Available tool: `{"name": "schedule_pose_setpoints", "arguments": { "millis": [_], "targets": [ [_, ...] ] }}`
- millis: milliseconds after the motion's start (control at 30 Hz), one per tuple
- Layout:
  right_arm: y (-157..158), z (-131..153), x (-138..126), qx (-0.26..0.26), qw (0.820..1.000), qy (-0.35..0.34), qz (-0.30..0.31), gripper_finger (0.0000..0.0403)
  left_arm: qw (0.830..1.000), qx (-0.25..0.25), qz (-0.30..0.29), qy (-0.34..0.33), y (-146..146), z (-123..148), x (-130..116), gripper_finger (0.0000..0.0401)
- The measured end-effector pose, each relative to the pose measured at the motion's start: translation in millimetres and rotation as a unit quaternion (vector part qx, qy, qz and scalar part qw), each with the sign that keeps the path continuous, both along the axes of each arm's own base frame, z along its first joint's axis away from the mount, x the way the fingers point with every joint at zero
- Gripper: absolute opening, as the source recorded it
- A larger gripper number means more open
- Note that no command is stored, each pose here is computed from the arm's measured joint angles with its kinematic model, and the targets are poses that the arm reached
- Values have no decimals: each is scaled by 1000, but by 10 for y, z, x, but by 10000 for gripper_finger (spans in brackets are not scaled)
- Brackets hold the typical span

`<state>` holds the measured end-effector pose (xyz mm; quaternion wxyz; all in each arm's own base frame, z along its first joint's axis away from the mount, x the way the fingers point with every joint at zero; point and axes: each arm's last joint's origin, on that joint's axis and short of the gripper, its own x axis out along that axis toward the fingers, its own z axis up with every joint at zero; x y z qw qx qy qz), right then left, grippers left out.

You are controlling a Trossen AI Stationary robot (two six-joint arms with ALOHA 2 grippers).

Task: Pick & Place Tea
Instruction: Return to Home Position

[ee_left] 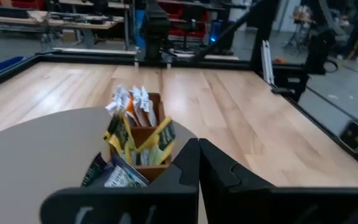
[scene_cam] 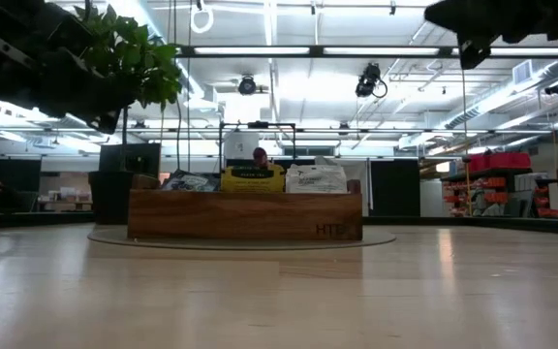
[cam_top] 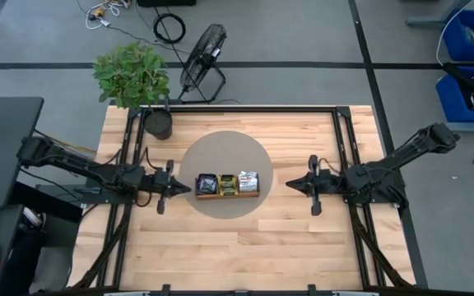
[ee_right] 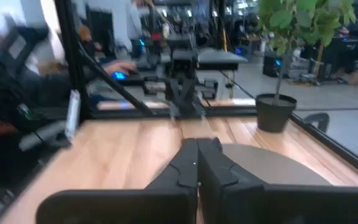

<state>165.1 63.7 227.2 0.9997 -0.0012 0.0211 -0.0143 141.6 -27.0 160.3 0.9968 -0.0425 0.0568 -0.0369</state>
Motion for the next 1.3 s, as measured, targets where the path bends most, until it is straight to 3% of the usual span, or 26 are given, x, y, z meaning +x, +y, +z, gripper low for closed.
{"name": "schedule_pose_setpoints", "arguments": {
  "millis": [100, 400, 667, 1167, 1300],
  "targets": [
    [-49, -20, -116, 20, 999, -28, 11, 1, 1000, 4, -4, 1, 6, -22, -46, 2],
    [-175, -480, -391, 95, 992, -84, 23, 1, 1000, 18, -4, -20, 26, -3, -130, 2],
    [-187, -407, -447, 62, 992, -105, 45, 0, 998, 6, -3, -56, 40, 79, -194, 3],
    [-304, -465, -695, 65, 994, -73, 45, 0, 993, -15, -14, -114, 91, 169, -459, 3],
    [-332, -482, -757, 61, 994, -73, 48, 0, 996, -13, -22, -84, 87, 135, -465, 3]
  ]
}}
